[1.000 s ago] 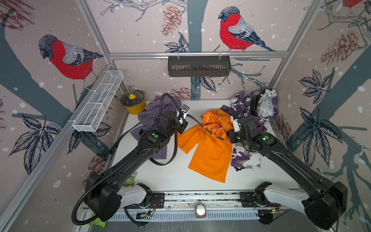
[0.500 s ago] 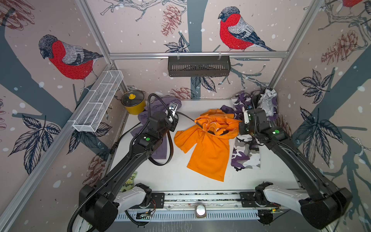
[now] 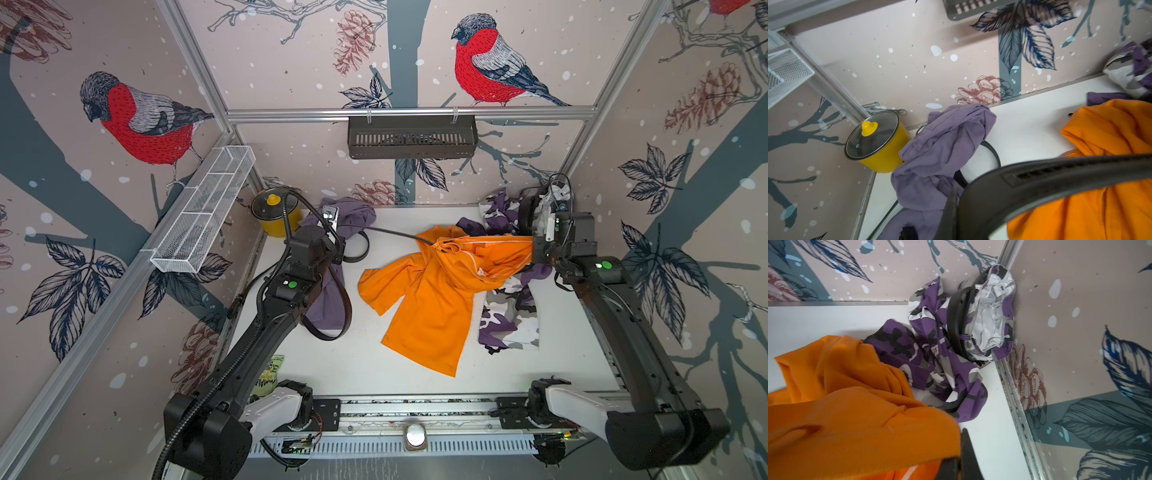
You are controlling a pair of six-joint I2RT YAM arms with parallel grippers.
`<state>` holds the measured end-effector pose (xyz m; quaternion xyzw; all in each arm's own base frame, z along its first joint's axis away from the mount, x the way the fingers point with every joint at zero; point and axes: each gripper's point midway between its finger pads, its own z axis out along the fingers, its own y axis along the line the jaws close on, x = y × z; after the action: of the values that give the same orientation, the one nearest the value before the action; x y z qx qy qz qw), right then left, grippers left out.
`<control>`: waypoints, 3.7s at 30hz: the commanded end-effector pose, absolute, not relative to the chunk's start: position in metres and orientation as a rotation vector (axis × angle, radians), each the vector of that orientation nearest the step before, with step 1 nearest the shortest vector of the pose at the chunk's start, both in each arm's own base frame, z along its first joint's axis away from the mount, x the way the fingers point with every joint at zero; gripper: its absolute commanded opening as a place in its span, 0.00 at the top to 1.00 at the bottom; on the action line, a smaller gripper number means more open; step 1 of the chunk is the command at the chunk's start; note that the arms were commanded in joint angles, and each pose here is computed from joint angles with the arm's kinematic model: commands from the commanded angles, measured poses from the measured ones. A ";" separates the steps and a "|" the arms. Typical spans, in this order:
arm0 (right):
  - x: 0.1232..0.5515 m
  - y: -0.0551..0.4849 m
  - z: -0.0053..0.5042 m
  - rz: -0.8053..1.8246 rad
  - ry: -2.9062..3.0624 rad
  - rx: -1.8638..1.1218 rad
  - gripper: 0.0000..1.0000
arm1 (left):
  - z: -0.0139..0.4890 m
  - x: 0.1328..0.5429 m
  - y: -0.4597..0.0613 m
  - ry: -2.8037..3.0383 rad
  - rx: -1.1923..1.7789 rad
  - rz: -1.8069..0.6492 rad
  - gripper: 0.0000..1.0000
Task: Remove the belt from the trousers
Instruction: Remove the belt from the trousers, then place the belt at the center of the board, then place the trousers at the center of the board, then adjust the trousers at the center of the board.
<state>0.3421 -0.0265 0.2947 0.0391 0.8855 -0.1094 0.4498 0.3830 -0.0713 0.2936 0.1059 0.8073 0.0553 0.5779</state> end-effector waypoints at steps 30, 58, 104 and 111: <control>0.329 0.297 0.463 0.863 1.581 -0.639 1.00 | 0.359 0.460 -0.071 1.836 0.052 0.053 1.00; 0.378 0.186 0.236 0.703 2.175 -0.210 0.10 | 0.251 0.535 -0.157 2.093 0.121 -0.156 0.56; 0.438 0.049 0.173 0.557 2.324 0.102 0.06 | 0.170 0.383 -0.374 2.209 0.627 -0.737 0.18; 0.470 -0.058 0.154 0.268 2.278 0.374 0.05 | 0.089 0.390 -0.399 2.392 0.715 -0.629 0.23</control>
<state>0.4588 -0.0286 0.1536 0.1269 0.9037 0.1565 0.3779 0.3889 -0.4048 0.1079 0.2603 0.8795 -0.2602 0.3016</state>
